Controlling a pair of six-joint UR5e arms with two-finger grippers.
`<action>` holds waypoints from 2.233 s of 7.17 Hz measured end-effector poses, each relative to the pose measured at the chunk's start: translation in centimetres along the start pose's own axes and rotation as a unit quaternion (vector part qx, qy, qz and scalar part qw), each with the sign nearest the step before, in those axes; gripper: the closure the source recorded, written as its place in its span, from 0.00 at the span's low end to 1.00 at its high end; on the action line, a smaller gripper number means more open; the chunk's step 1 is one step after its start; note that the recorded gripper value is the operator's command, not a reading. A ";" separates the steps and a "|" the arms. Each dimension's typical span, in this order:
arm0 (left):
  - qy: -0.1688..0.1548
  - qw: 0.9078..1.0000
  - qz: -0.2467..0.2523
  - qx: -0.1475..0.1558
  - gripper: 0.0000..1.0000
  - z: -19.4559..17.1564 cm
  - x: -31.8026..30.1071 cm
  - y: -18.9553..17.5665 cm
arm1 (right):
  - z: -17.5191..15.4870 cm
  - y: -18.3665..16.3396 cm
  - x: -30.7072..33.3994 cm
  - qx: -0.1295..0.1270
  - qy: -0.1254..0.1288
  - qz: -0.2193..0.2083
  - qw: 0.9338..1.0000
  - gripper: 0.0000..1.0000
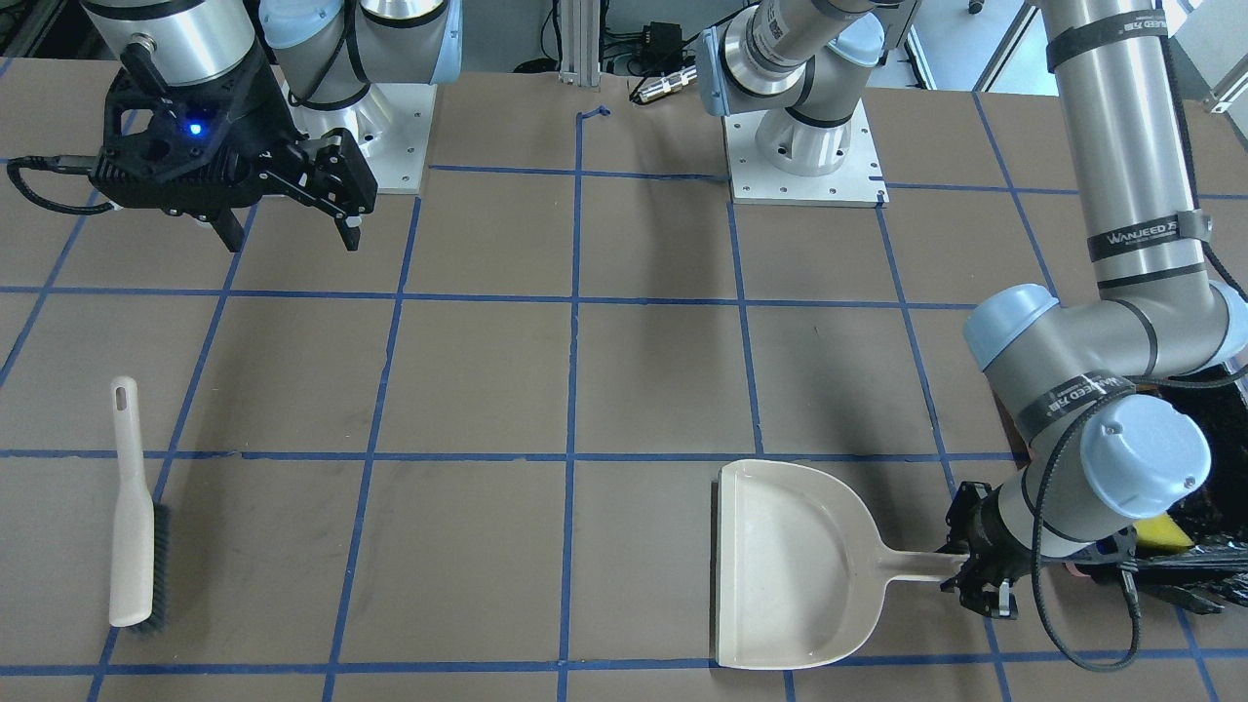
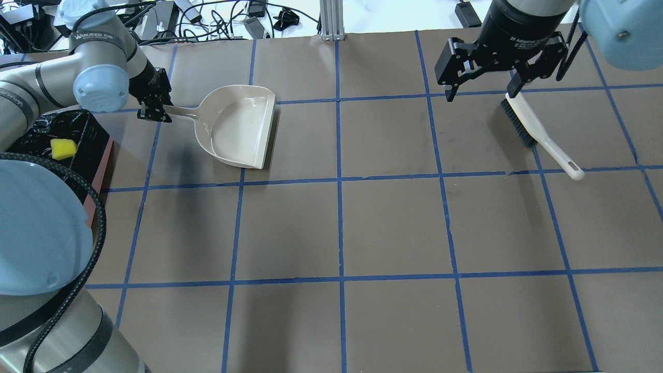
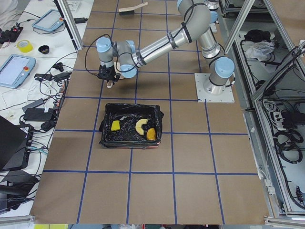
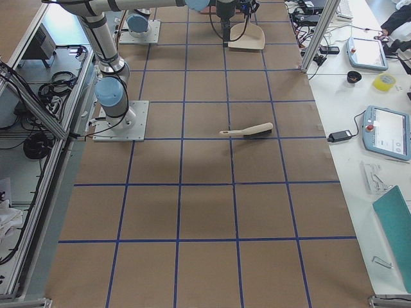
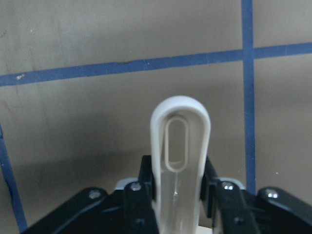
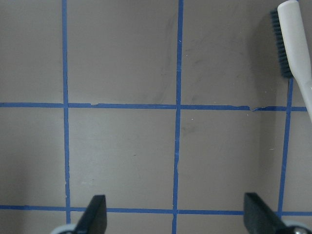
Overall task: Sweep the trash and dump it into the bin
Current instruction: 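Lower the empty dustpan back onto the table with the left gripper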
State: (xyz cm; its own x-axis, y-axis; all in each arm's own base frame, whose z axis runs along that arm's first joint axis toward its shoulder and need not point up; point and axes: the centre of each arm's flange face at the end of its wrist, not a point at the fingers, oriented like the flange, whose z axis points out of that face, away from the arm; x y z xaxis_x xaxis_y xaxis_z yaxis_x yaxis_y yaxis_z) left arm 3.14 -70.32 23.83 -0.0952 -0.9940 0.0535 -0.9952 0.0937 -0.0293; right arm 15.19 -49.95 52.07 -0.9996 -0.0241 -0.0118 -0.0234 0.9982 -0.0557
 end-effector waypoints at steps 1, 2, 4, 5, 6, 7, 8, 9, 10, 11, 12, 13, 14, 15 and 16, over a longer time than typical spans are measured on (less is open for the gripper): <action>-0.002 1.000 -0.011 -0.002 1.00 0.3 0.1 0.0 | 0.0 0.0 -0.1 0.000 0.000 -0.001 1.000 0.00; -0.002 1.000 -0.021 -0.002 1.00 0.3 0.0 0.0 | 0.1 -0.3 -0.1 0.006 0.000 -0.001 1.000 0.00; -0.003 1.000 -0.022 -0.002 1.00 0.0 -0.2 0.2 | 0.2 -1.1 -0.3 0.025 -0.007 -0.001 1.000 0.00; -0.005 1.000 -0.021 -0.001 1.00 0.0 -0.5 0.4 | 0.2 -1.2 -0.3 0.029 -0.010 -0.001 1.000 0.00; -0.006 1.000 -0.020 0.000 0.83 0.1 -0.7 0.4 | 0.2 -1.2 -0.3 0.030 -0.010 -0.001 0.999 0.00; -0.004 1.000 -0.020 0.001 0.77 -0.2 -0.7 0.5 | 0.2 -1.2 -0.4 0.031 -0.011 -0.002 0.999 0.00; -0.002 1.000 -0.019 0.002 0.71 -0.5 -0.8 0.4 | 0.0 -1.1 -0.4 0.032 -0.011 -0.003 0.999 0.00; -0.003 1.000 -0.019 0.002 0.66 -0.6 -0.8 0.4 | -0.1 -1.1 -0.4 0.034 -0.011 -0.003 0.999 0.00; -0.004 1.000 -0.019 0.001 0.59 -0.5 -0.9 0.5 | -0.1 -1.0 -0.3 0.034 -0.011 -0.003 0.999 0.00; -0.005 1.000 -0.018 0.001 0.56 -0.5 -0.9 0.6 | -0.2 -1.0 -0.3 0.035 -0.011 -0.003 0.999 0.00; -0.006 1.000 -0.017 0.001 0.51 -0.6 -0.9 0.7 | -0.2 -1.1 -0.3 0.035 -0.011 -0.003 0.999 0.00; -0.006 1.000 -0.016 0.001 0.49 -0.6 -0.9 0.7 | -0.3 -1.1 -0.3 0.036 -0.011 -0.003 0.999 0.00; -0.007 1.000 -0.016 0.001 0.49 -0.6 -1.0 0.8 | -0.3 -1.1 -0.3 0.037 -0.011 -0.003 0.999 0.00; -0.004 1.000 -0.013 0.002 0.48 -1.0 -1.0 1.0 | -0.4 -1.1 -0.3 0.038 -0.011 -0.003 0.999 0.00; 0.004 1.000 0.012 0.006 0.26 -2.3 -1.0 1.7 | -0.4 -1.1 -0.3 0.038 -0.011 -0.003 0.999 0.00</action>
State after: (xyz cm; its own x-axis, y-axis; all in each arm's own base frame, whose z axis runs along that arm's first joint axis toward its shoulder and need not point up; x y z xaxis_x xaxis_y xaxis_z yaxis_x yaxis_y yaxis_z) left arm 1.54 -69.02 26.05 -0.1184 -0.9911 0.0607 -0.9923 0.1159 -0.0427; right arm 15.50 -51.02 52.51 -0.9989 -0.0323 -0.0336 -0.0276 0.9909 -0.1319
